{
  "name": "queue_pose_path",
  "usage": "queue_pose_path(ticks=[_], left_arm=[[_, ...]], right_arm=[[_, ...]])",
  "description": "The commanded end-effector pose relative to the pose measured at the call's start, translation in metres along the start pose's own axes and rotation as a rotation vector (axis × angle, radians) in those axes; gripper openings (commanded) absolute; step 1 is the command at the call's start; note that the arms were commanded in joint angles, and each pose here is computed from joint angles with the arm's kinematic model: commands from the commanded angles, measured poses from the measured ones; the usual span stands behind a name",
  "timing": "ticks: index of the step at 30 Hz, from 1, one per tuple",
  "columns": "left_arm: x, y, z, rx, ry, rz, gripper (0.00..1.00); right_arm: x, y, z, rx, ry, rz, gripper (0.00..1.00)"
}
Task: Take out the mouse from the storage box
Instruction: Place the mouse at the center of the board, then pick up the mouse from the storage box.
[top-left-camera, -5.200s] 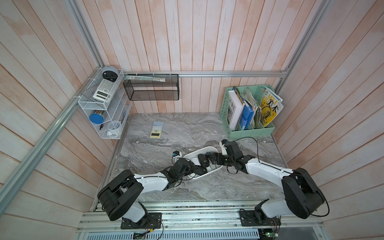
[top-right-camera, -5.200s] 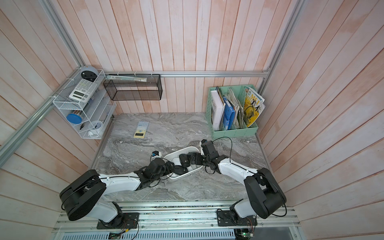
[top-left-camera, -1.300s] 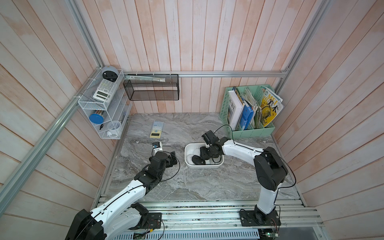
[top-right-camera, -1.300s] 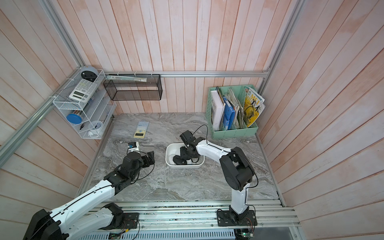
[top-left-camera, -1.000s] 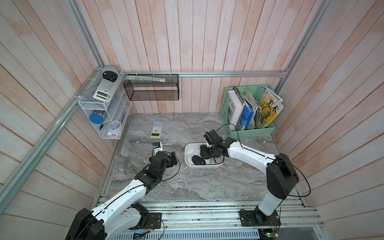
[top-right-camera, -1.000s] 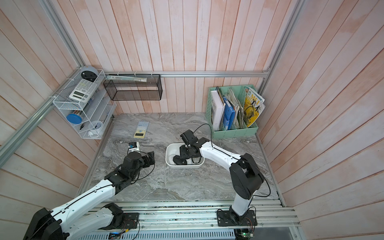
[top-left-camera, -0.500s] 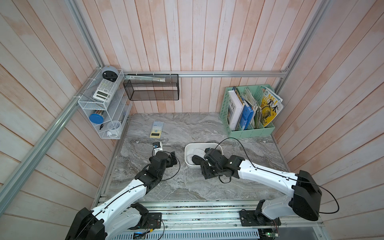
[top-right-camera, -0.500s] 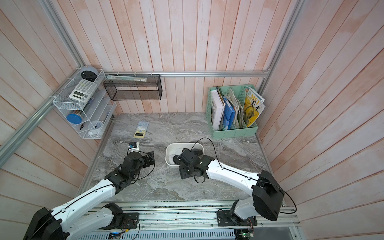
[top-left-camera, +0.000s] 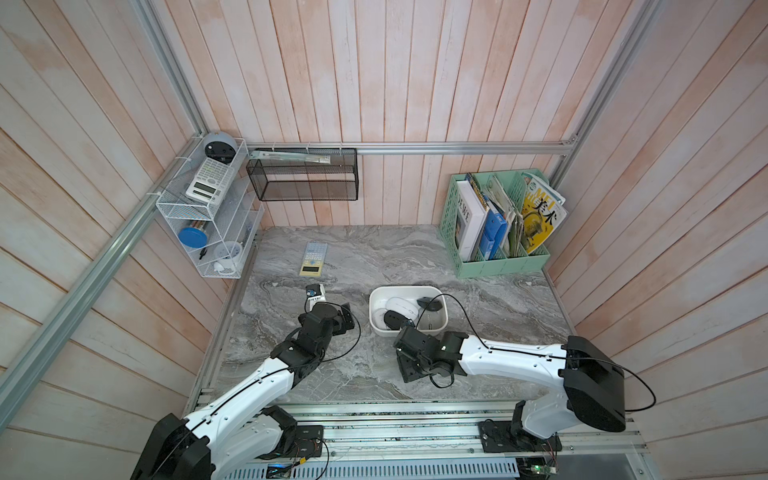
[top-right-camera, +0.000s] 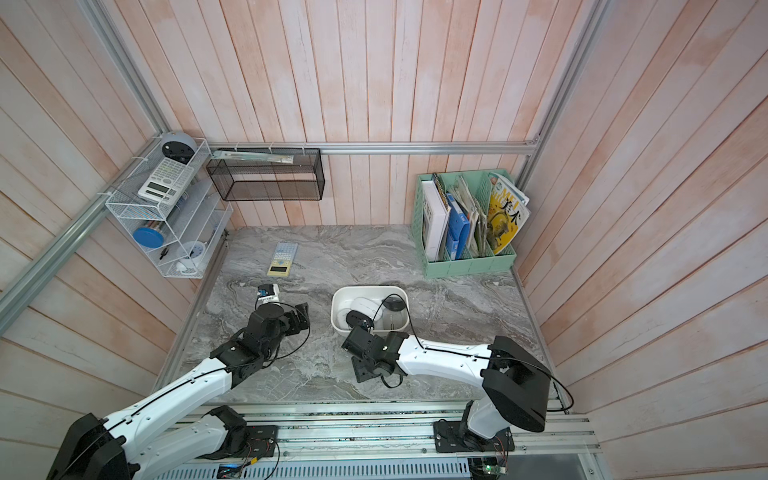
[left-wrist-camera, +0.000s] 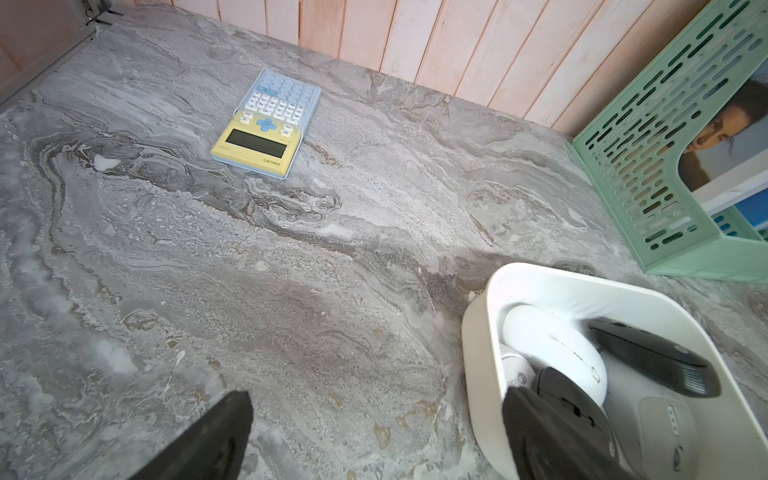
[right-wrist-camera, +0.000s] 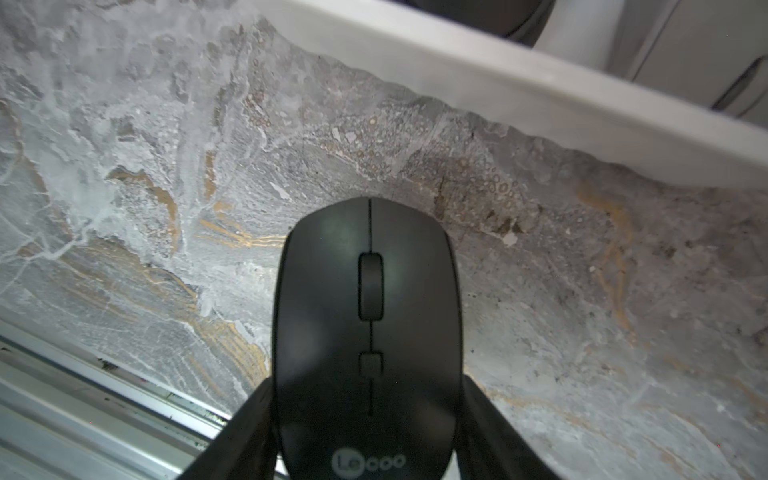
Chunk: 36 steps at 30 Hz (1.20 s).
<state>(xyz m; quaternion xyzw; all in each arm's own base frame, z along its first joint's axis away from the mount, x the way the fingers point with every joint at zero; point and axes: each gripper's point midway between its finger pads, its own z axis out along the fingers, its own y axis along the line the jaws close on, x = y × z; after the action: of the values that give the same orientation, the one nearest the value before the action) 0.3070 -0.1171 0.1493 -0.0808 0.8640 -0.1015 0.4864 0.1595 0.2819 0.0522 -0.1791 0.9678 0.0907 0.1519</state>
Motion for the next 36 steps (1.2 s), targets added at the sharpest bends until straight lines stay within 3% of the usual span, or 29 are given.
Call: queue_pose_path(ticks=[1, 9, 16, 19, 25, 30, 36], left_arm=[[-0.009, 0.0, 0.001, -0.012, -0.033, 0.001, 1.0], [-0.007, -0.001, 0.003, -0.011, -0.024, 0.002, 1.0], [-0.007, -0.001, 0.004, -0.016, -0.024, 0.004, 1.0], [-0.006, 0.0, 0.005, -0.022, -0.02, 0.004, 1.0], [-0.005, 0.0, 0.005, -0.022, -0.014, 0.006, 1.0], [-0.004, -0.004, 0.0, -0.007, 0.028, -0.049, 1.0], [-0.002, -0.06, -0.027, 0.12, 0.154, -0.211, 1.0]], right_arm=[[-0.005, -0.001, 0.007, 0.043, -0.011, 0.011, 0.56], [0.001, -0.012, 0.02, 0.131, 0.032, 0.008, 0.59], [-0.002, -0.01, 0.013, 0.111, 0.015, 0.013, 0.81], [-0.004, -0.009, 0.007, 0.1, 0.0, 0.014, 0.86], [-0.019, -0.023, -0.029, 0.147, -0.071, 0.0, 0.86], [-0.039, -0.064, -0.075, 0.252, -0.222, 0.037, 0.88], [-0.054, -0.124, -0.105, 0.287, -0.358, 0.128, 0.88]])
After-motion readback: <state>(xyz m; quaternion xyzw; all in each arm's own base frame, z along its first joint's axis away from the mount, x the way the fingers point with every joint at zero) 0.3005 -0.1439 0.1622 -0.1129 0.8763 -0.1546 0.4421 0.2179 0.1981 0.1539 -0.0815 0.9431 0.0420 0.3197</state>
